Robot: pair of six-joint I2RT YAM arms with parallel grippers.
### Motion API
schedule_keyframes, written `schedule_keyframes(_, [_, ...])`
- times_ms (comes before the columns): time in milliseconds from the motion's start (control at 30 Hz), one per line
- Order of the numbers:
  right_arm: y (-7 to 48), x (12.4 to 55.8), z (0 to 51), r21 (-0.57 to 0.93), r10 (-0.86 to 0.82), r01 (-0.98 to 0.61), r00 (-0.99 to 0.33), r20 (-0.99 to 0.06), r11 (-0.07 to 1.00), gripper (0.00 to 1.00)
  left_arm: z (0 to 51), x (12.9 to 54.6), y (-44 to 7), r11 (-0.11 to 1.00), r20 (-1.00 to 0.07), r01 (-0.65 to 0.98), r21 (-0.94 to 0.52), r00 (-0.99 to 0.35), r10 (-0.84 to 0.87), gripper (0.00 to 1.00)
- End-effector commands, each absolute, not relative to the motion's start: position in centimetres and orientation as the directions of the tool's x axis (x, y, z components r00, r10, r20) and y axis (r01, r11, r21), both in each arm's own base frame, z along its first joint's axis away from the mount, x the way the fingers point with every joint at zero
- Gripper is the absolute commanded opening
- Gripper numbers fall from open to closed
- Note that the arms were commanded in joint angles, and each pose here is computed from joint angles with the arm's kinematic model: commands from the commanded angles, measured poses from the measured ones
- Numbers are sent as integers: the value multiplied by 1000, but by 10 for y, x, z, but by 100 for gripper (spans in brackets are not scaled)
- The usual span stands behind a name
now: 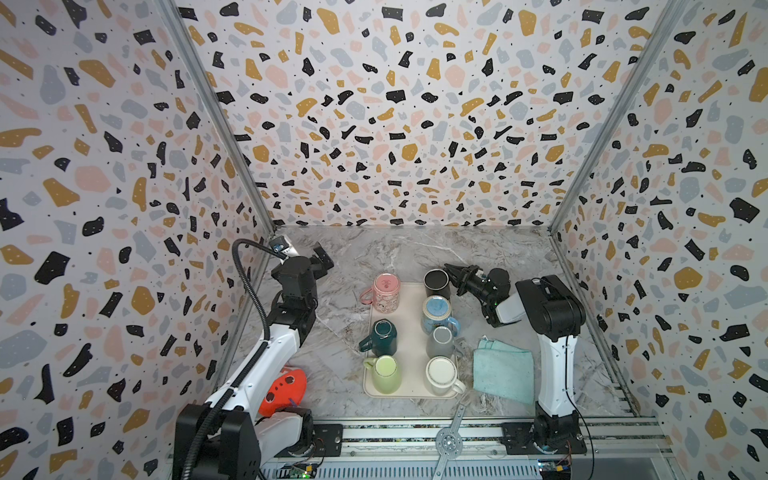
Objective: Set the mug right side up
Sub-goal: 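Close the right gripper on the black mug's body, then rotate the black mug upright with the right gripper while the left arm reaches forward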
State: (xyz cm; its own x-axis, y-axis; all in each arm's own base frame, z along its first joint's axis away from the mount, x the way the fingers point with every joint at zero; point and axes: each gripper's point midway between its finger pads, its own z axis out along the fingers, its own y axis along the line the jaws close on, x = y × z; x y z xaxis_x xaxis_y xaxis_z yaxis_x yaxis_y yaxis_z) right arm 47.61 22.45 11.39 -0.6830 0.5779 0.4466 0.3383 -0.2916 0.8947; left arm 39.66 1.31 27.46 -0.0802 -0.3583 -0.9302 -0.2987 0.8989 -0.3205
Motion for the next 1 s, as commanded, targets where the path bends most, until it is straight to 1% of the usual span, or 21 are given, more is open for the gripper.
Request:
schedule_keyframes(0, [227,478,170,816,458,353,-693,557,-458,0,295,401,13,901,-933,-276,-335,-36,-358,100])
schedule_keyframes(300, [235,471,193,882,460,234,-782,421,-409,0,299,403,8,902,-928,-250,-353,-32,-372,100])
schedule_keyframes(567, [241,470,217,929,470,109,-838,277,-353,0,305,401,5,904,-925,-224,-365,-23,-379,100])
schedule_keyframes(700, [248,467,233,965,472,-20,-875,109,-260,0,310,401,2,906,-924,-204,-370,-17,-381,100])
schedule_keyframes(767, [253,467,241,978,468,-96,-884,2,-186,0,314,402,-2,910,-923,-180,-375,-16,-383,100])
schedule_keyframes(833, [257,468,249,978,464,-171,-880,-98,-118,0,318,405,-7,914,-922,-148,-379,-23,-386,100])
schedule_keyframes(967, [264,471,267,955,449,-297,-853,-265,-2,0,327,412,-22,918,-918,-73,-390,-48,-394,98])
